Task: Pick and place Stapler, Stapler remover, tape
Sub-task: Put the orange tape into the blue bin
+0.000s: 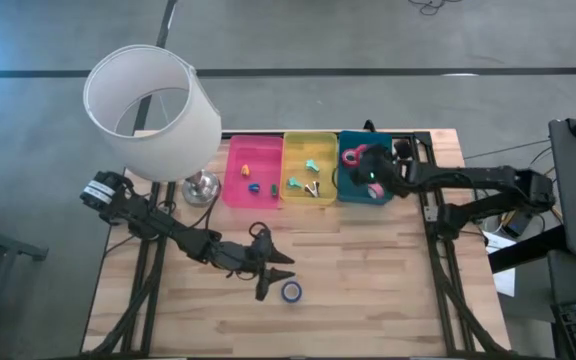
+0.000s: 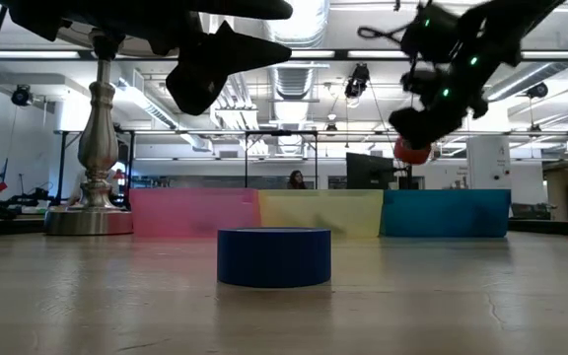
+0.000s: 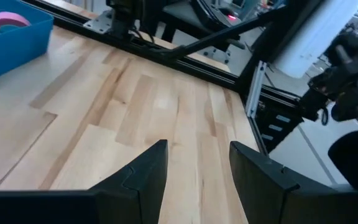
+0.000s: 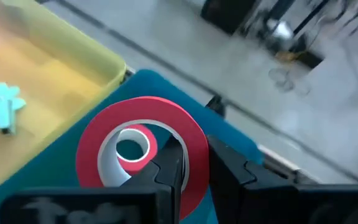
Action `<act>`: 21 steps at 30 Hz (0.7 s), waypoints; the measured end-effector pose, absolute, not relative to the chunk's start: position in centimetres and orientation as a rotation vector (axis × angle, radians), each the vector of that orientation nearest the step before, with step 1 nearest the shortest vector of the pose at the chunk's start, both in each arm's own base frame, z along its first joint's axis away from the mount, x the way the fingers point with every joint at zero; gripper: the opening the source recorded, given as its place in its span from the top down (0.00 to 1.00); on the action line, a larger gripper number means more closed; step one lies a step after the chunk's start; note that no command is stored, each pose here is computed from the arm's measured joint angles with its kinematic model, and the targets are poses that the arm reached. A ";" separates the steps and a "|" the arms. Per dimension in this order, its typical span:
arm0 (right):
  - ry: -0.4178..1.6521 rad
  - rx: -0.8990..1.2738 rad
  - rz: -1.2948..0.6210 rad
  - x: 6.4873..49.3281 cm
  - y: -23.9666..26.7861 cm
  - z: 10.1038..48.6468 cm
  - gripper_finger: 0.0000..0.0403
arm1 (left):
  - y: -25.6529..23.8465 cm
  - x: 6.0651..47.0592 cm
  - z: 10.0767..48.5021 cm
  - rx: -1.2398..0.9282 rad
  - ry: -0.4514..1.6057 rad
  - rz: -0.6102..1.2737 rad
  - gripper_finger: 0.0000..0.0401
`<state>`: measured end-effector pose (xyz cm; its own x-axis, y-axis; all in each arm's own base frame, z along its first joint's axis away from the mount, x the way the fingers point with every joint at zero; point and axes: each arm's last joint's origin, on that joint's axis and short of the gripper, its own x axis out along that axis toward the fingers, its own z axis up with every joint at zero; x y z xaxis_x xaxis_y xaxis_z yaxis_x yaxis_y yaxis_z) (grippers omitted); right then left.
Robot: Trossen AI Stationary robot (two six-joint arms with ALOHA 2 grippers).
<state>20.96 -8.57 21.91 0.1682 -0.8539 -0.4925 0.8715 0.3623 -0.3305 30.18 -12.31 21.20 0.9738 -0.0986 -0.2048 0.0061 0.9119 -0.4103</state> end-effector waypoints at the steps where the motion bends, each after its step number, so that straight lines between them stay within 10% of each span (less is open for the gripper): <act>1: 0.687 0.055 -1.222 20.9 -9.3 21.5 0.87 | -12.3 30.2 21.2 -0.420 0.222 -0.046 0.56; 21: 0.993 0.192 -1.295 21.2 -17.6 13.6 0.78 | -12.2 30.2 21.1 -0.438 0.221 -0.018 0.56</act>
<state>21.15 -17.59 13.58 -0.0574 -0.7103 -0.7016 0.8616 0.3197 -0.3942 30.17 -12.21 21.15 0.9759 -0.0649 -0.2085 -0.0300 0.9059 -0.4224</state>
